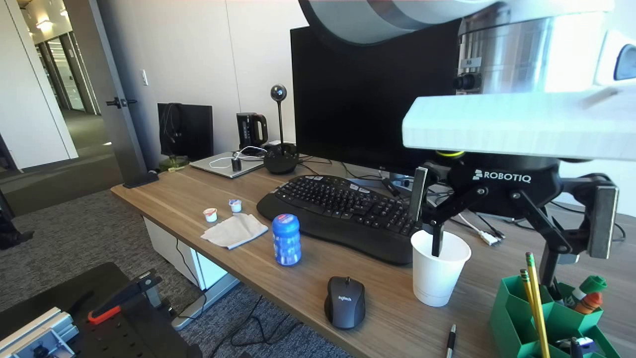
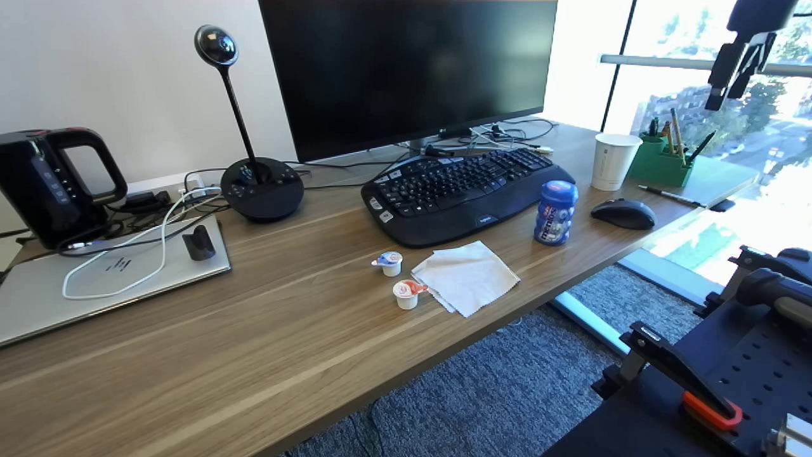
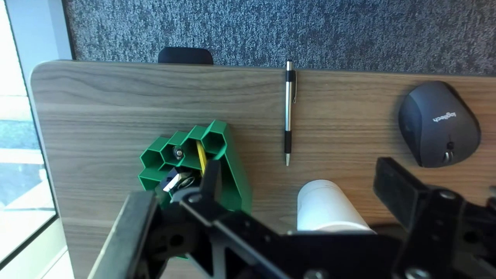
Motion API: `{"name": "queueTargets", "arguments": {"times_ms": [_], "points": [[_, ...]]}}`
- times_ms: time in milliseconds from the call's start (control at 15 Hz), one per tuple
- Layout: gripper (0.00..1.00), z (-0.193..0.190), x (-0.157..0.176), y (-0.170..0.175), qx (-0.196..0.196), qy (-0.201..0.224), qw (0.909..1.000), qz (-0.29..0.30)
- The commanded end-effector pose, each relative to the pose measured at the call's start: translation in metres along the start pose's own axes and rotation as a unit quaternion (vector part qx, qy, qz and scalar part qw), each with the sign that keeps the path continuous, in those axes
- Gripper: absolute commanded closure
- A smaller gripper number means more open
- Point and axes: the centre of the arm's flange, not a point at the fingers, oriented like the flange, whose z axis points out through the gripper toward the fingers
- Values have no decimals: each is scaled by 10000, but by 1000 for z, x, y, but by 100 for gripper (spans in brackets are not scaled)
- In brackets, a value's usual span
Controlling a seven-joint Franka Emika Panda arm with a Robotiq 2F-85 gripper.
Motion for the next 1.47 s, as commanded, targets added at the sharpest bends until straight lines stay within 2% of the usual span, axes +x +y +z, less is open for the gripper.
{"name": "queueTargets", "arguments": {"times_ms": [0, 67, 1400], "points": [[0, -10, -6, -4, 119, -83, 9999, -31], [0, 0, -1, 0, 20, -25, 10000, 1], [0, 1, -2, -1, 50, -68, 10000, 2]]}}
